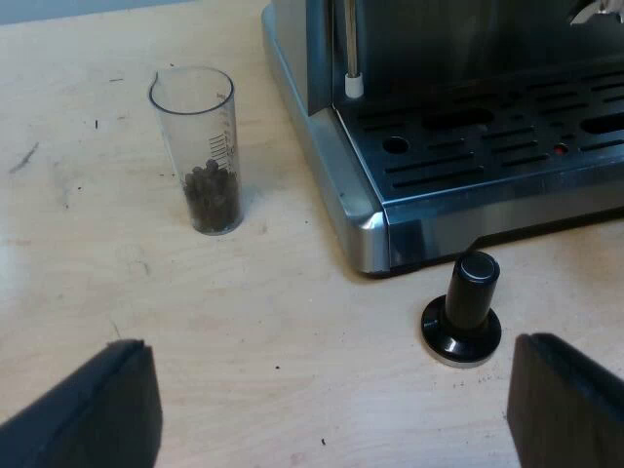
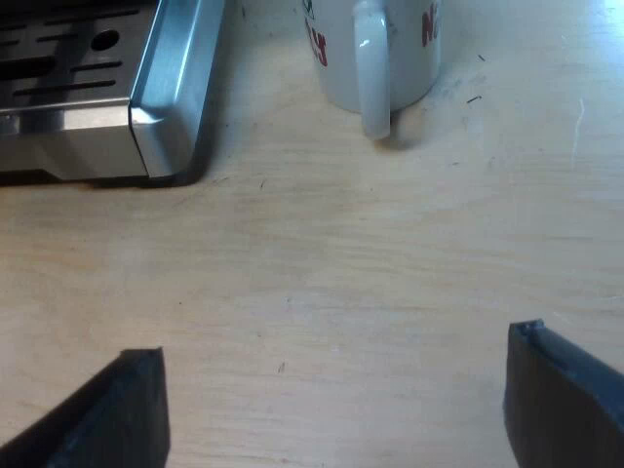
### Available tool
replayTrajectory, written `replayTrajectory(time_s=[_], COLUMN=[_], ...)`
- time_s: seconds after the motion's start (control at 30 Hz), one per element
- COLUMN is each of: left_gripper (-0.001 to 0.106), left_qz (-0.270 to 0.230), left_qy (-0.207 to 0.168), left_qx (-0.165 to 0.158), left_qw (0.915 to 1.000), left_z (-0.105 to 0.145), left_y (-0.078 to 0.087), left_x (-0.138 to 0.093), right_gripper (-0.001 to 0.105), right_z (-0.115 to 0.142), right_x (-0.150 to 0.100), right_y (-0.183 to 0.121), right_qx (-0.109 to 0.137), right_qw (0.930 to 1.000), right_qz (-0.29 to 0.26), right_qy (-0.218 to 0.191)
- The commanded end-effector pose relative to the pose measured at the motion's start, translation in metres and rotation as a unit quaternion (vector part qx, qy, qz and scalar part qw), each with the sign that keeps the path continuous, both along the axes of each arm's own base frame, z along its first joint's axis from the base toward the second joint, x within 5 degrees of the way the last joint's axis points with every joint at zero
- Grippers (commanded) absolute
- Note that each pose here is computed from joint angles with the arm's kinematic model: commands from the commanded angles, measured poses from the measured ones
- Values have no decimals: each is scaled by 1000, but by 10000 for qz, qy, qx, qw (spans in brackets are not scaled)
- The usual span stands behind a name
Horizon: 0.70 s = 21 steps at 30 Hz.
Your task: Pour the beans into the coffee machine
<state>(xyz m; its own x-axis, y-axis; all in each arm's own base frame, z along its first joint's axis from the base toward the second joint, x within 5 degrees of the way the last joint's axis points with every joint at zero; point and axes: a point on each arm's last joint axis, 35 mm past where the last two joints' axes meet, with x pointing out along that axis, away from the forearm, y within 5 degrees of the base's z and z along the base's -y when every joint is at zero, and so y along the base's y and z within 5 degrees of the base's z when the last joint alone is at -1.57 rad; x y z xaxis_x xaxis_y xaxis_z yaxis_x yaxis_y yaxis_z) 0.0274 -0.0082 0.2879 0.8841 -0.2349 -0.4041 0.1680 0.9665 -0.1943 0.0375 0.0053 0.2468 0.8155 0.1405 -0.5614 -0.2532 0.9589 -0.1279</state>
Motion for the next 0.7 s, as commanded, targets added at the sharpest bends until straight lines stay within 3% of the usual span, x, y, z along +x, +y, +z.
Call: replayTrajectory(time_s=[0.03, 0.33, 0.5, 0.7], left_gripper=[74, 74, 74, 74], left_qz=[49, -155, -130, -133], left_qy=[-40, -19, -212, -433], left_qx=[-33, -195, -195, -199], left_qw=[10000, 9997, 9995, 9988], left_z=[2, 2, 10, 25], left_y=[0, -2, -1, -1], left_x=[2, 2, 1, -1], right_gripper=[72, 72, 72, 72], right_z=[2, 8, 32, 62], right_x=[1, -1, -10, -9], right_y=[0, 0, 0, 2], right_qx=[-43, -4, -78, -161], right_qw=[10000, 9999, 9986, 9969], right_qz=[-5, 48, 97, 459], right_qy=[-43, -134, -509, -616])
